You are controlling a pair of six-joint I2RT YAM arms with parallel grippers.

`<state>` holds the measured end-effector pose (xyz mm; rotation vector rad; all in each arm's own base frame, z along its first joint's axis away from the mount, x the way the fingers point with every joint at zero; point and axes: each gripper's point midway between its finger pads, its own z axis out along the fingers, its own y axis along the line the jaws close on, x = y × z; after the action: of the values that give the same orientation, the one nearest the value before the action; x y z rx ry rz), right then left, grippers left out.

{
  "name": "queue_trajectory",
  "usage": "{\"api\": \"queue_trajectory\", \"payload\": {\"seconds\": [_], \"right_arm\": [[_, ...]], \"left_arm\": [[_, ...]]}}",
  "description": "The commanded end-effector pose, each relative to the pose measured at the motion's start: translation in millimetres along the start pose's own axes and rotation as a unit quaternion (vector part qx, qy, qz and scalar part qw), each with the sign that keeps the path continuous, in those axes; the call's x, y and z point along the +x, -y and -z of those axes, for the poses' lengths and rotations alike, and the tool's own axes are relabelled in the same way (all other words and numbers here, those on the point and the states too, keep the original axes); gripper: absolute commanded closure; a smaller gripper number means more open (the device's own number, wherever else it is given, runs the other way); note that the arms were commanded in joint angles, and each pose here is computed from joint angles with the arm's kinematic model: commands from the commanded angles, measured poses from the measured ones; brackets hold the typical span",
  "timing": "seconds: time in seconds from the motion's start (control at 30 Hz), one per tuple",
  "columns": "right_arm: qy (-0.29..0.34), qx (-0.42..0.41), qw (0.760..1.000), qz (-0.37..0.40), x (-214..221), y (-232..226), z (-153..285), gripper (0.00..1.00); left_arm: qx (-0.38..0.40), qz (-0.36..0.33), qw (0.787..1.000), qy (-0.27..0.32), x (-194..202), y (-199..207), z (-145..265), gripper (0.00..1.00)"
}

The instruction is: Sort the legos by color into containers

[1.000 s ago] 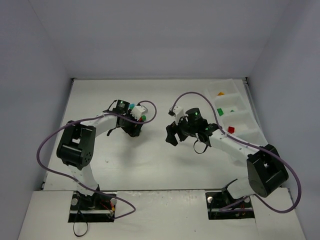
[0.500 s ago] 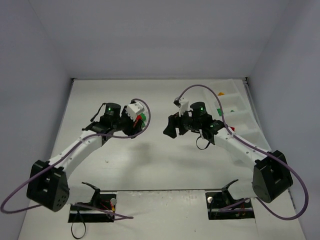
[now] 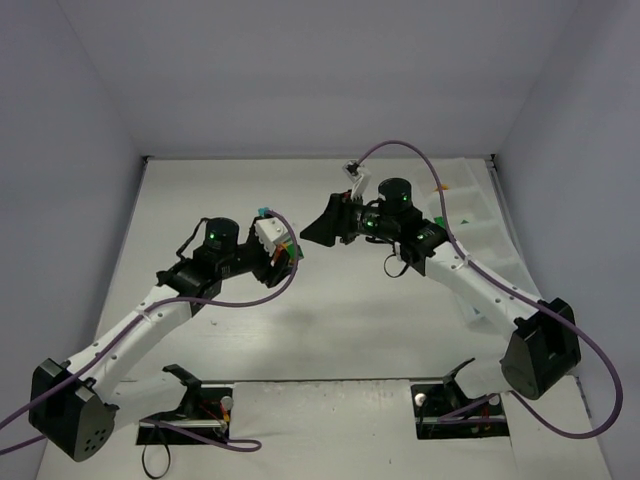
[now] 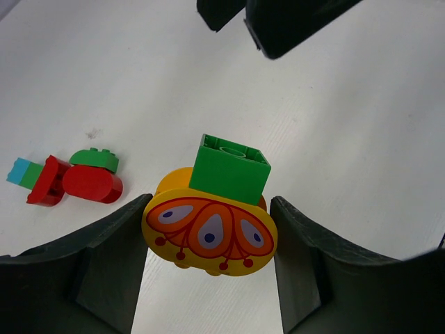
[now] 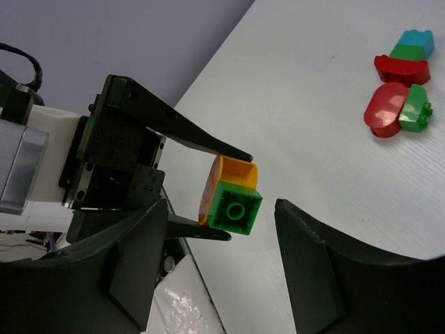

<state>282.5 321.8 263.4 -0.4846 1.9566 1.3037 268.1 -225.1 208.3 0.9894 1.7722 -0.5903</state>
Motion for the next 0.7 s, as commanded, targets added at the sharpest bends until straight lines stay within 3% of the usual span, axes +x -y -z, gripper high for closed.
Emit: {"api": "queue_trajectory", "payload": {"seconds": [0.0,0.3,0.67], "right_arm": [[0.024,-0.052,0.998,0.009,-24,-33,-3,0.40],[0.001,-0.036,0.999,-0.006,-7,-24,-10,0.33],[-0.030,-0.034,0.999,-0.022,12,-20,-22,0.33]], "left_arm": [[-0.010,-0.038,0.998,0.056,-42,-2,9,0.83],[-0.020,-0.053,0.996,0.067,-54,-2,14,0.83],[-0.018,-0.057,0.996,0.070,-57,2,14,0.83]]}}
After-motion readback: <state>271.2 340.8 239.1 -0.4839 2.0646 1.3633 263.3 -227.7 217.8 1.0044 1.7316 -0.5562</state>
